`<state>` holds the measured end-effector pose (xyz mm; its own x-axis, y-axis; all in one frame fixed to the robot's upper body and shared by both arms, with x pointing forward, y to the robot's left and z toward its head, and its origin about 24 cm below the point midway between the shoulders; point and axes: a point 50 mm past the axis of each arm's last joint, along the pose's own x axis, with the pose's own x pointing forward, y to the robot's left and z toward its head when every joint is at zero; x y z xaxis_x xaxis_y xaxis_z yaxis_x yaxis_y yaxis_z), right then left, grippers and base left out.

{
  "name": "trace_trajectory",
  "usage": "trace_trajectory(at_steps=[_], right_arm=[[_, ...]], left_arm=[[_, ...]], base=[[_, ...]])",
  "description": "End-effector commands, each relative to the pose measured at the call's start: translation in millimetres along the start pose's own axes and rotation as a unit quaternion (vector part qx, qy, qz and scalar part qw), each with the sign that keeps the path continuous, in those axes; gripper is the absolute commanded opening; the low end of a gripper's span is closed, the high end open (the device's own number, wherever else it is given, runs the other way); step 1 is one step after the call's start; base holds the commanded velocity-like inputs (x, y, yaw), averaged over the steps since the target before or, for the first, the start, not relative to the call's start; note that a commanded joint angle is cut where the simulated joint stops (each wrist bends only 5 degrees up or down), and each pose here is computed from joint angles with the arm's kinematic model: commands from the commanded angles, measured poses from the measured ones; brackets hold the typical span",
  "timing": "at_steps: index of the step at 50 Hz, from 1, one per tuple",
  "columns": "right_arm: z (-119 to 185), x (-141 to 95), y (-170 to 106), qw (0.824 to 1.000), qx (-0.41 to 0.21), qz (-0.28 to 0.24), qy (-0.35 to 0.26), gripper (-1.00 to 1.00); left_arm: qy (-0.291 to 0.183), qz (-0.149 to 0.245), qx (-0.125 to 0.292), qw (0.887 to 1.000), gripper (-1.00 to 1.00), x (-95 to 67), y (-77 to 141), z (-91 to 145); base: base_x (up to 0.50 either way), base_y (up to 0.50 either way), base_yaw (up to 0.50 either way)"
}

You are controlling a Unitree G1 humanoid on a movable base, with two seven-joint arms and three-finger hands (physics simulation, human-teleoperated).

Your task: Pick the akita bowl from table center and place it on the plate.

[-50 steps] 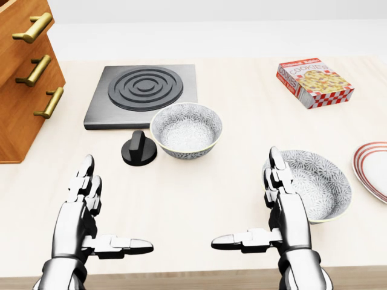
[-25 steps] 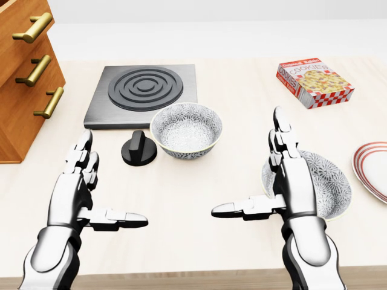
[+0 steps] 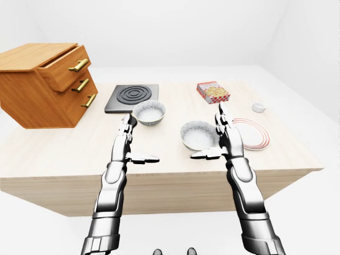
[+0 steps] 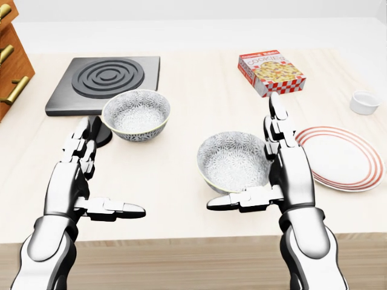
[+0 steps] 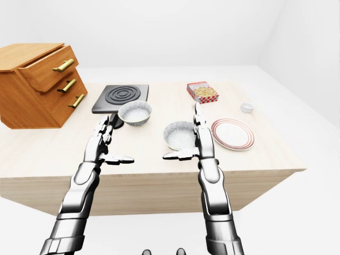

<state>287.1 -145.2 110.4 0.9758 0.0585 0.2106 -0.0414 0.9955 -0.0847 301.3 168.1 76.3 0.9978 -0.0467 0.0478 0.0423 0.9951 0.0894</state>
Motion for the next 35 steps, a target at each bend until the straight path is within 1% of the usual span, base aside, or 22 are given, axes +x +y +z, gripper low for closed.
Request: trace_trajectory(at_steps=[1, 8, 9, 15, 20, 29, 35], right_arm=[[2.9, -1.0, 0.5, 1.0, 0.017, 0.01, -0.007, 1.0], [-0.1, -3.0, 2.3, 0.999, 0.028, 0.016, -0.001, 1.0], [-2.8, -6.4, 2.1, 0.999, 0.027, 0.018, 0.004, 1.0], [-6.7, -8.7, 3.1, 0.999, 0.027, 0.023, 0.012, 1.0], [-10.5, -11.3, 5.7, 0.999, 0.025, 0.031, 0.021, 1.0], [-16.7, -13.1, 8.1, 0.999, 0.019, 0.032, 0.031, 1.0], [-20.4, -12.7, 6.5, 0.999, 0.011, 0.024, 0.04, 1.0]], left_arm=[[-0.005, -0.001, 0.002, 1.0, 1.0, 0.3, -0.2, 0.9], [-0.006, 0.001, 0.002, 1.0, 1.0, -0.8, 1.2, -2.6], [-0.006, 0.001, 0.001, 1.0, 1.0, -0.8, 1.5, -3.1], [-0.005, 0.0, 0.001, 1.0, 1.0, -1.6, 1.8, -6.1], [-0.005, 0.001, 0.001, 1.0, 1.0, -2.6, 2.5, -8.3], [-0.004, 0.001, -0.001, 1.0, 1.0, -6.8, 2.5, -12.9], [-0.003, 0.002, -0.001, 1.0, 1.0, -8.4, 2.4, -13.8]], base=[[0.0, -0.5, 0.0], [0.13, -0.5, 0.0], [0.26, -0.5, 0.0], [0.31, -0.5, 0.0], [0.44, -0.37, 0.0], [0.5, -0.02, 0.0], [0.46, 0.19, 0.0]])
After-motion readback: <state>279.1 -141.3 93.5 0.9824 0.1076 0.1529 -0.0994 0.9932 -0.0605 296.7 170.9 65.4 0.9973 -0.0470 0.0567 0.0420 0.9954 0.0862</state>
